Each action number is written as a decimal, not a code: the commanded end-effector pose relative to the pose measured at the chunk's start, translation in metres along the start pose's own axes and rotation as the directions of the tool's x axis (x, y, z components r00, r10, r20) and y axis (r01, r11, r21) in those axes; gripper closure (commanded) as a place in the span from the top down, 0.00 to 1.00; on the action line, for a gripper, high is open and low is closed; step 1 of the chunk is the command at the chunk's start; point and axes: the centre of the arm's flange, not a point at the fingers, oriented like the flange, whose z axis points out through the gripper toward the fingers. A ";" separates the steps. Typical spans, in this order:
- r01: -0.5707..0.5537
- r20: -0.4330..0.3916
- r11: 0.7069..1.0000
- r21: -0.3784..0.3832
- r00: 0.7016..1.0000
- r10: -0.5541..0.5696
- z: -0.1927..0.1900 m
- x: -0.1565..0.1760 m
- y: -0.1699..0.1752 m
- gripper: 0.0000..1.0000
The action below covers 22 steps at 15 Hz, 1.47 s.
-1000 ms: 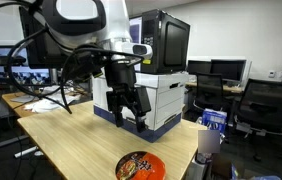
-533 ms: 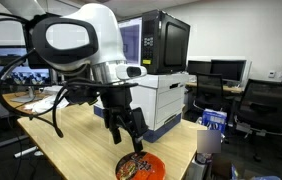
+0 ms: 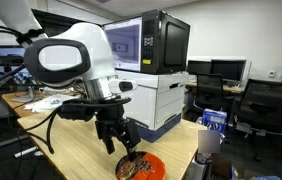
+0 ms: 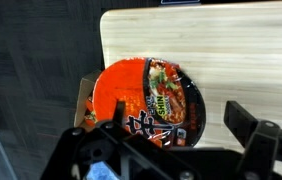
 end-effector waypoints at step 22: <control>0.221 -0.228 0.960 -0.171 0.939 -0.257 0.078 -0.028 -0.002 0.75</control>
